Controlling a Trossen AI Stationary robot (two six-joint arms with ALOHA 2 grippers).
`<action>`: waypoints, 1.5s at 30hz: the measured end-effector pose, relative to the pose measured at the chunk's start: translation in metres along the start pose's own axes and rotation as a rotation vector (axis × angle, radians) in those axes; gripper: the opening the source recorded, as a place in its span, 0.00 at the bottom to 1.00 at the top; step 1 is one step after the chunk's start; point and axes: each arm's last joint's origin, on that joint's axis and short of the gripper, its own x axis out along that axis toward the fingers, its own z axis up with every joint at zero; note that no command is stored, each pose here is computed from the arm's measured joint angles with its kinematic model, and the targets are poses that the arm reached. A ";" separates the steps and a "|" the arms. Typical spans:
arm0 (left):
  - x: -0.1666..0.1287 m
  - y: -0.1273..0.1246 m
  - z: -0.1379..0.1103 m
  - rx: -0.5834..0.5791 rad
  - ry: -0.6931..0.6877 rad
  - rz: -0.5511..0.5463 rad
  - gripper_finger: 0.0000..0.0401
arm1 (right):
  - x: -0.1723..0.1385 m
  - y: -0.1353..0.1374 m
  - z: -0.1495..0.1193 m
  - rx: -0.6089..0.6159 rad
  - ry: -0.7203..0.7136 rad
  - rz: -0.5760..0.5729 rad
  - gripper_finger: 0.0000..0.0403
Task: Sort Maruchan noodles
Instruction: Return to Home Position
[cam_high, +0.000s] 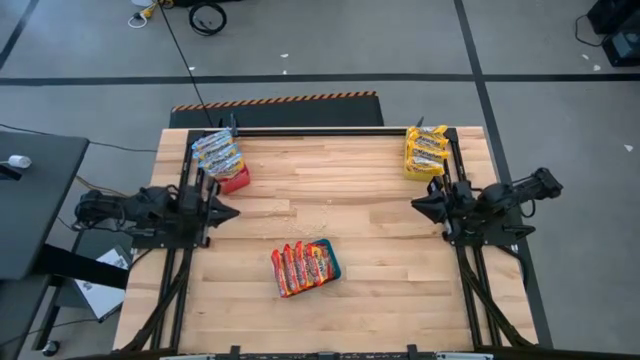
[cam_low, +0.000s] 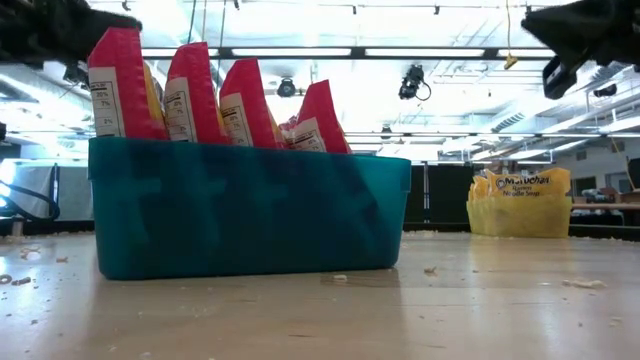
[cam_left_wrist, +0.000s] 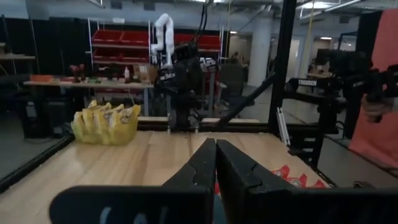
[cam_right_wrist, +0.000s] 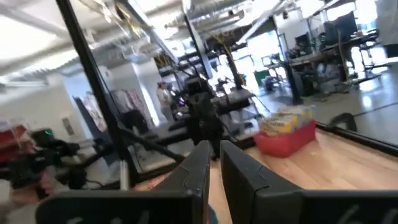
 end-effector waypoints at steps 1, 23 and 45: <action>-0.001 0.000 0.004 0.009 -0.003 0.000 0.05 | 0.000 0.000 0.002 0.014 -0.012 0.014 0.11; -0.001 0.002 0.003 0.162 0.041 0.063 0.05 | 0.007 -0.039 -0.019 -0.105 0.067 -0.058 0.11; -0.001 0.002 0.003 0.162 0.040 0.063 0.05 | 0.007 -0.041 -0.019 -0.172 0.059 -0.126 0.11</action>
